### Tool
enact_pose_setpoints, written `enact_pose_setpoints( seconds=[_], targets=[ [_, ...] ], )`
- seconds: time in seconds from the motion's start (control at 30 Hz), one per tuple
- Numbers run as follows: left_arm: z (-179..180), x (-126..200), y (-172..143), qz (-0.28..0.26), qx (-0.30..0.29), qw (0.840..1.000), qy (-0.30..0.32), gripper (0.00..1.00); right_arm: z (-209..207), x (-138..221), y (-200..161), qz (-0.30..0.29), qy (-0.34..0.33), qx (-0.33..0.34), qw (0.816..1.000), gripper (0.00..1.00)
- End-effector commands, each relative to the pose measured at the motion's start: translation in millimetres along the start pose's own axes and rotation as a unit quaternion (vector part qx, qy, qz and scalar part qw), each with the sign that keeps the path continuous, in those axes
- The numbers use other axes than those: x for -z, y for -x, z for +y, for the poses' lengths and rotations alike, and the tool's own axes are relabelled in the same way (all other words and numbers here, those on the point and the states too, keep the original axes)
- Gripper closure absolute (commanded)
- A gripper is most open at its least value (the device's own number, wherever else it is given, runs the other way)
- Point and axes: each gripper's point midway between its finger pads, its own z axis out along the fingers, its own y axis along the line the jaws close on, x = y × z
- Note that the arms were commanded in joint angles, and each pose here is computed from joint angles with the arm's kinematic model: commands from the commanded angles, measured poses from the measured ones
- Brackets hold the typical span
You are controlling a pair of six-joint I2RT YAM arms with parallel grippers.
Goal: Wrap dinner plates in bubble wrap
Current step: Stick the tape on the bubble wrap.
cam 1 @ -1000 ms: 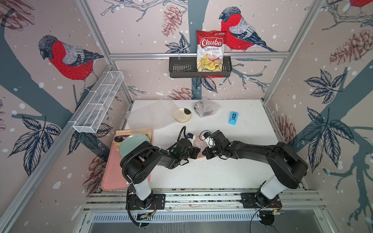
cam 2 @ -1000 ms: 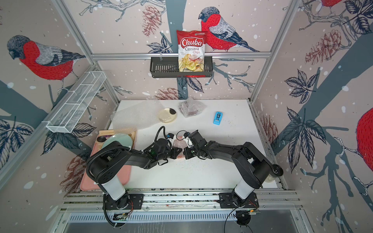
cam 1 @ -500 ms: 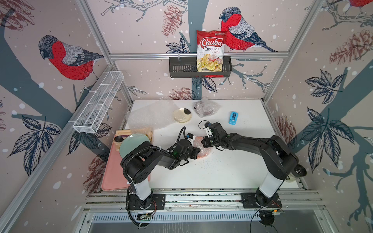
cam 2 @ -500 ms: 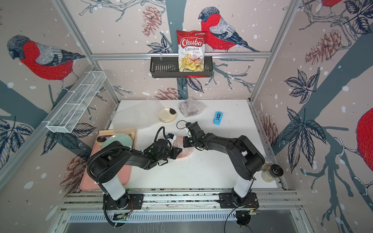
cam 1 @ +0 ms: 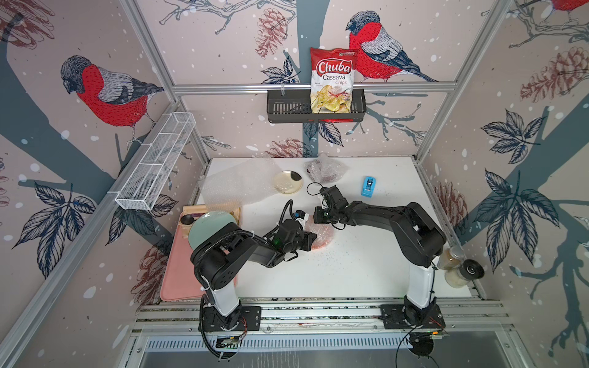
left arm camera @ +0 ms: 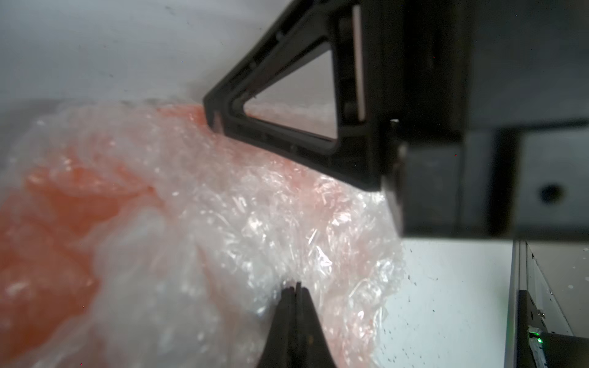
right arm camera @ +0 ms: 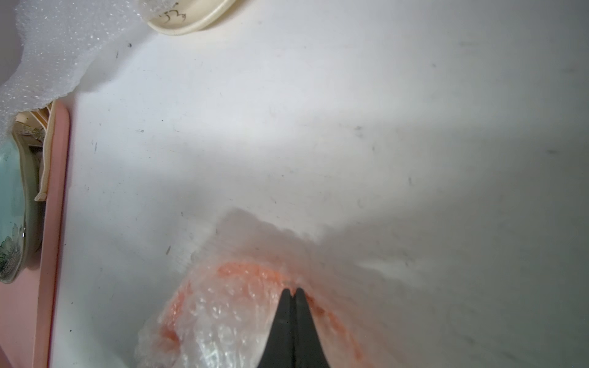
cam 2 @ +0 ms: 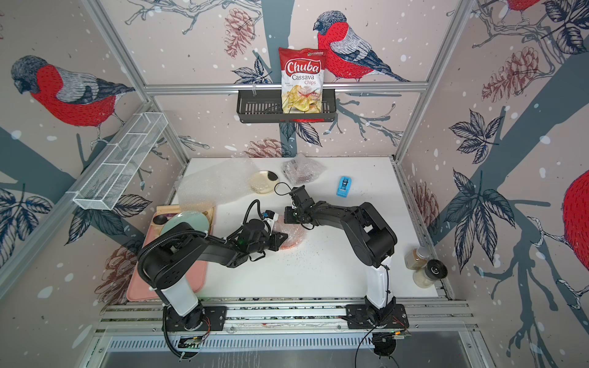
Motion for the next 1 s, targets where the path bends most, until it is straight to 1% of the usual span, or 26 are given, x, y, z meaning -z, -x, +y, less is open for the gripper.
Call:
enact_pose_setpoints(
  seconds=[0.0,0.07,0.13,0.23,0.33,0.4,0.53,0.6,0.67,0.7,0.73,0.83,0.87,0.9,0.97],
  targets=[
    [26,3,-38,0.071,0.024,0.996,0.05,1.0,-5,8,-3,0.005,-0.019,-0.005,1.0,1.0],
    [26,2,-38,0.072,0.025,0.996,0.049,1.0,-1,22,7,-0.012,-0.018,-0.003,1.0,1.0],
    [25,1,-38,0.073,0.025,0.996,0.048,1.0,7,29,9,-0.019,-0.004,0.004,1.0,0.97],
    [26,0,-38,0.074,0.025,0.996,0.048,1.0,15,13,-9,0.015,0.017,0.02,1.0,0.94],
    [26,0,-39,0.076,0.025,0.996,0.049,1.0,11,-8,-29,0.053,0.005,0.018,0.998,0.96],
    [26,0,-39,0.076,0.026,0.995,0.05,1.0,13,-4,-28,0.05,0.009,0.018,0.999,0.97],
    [26,1,-38,0.074,0.026,0.996,0.051,1.0,22,16,-20,0.031,0.02,0.035,0.999,0.97],
    [27,0,-39,0.075,0.026,0.995,0.051,1.0,24,11,-32,0.049,0.03,0.039,0.998,0.96],
    [27,-1,-39,0.077,0.027,0.995,0.052,1.0,14,-4,-53,0.081,0.009,0.034,0.996,0.98],
    [27,-1,-39,0.079,0.027,0.995,0.053,1.0,5,-8,-62,0.092,-0.015,0.025,0.995,0.99],
    [28,-1,-39,0.079,0.027,0.995,0.054,1.0,2,-4,-63,0.089,-0.022,0.022,0.996,1.0],
    [30,2,-41,0.075,0.032,0.995,0.061,1.0,9,27,-53,0.049,-0.007,0.017,0.999,1.0],
    [31,3,-40,0.074,0.032,0.995,0.062,1.0,10,32,-55,0.047,-0.005,0.015,0.999,1.0],
    [31,3,-40,0.073,0.032,0.995,0.063,1.0,7,34,-63,0.055,-0.008,0.011,0.998,1.0],
    [31,3,-39,0.072,0.031,0.995,0.062,1.0,-6,27,-86,0.08,-0.024,0.004,0.996,1.0]
  ],
)
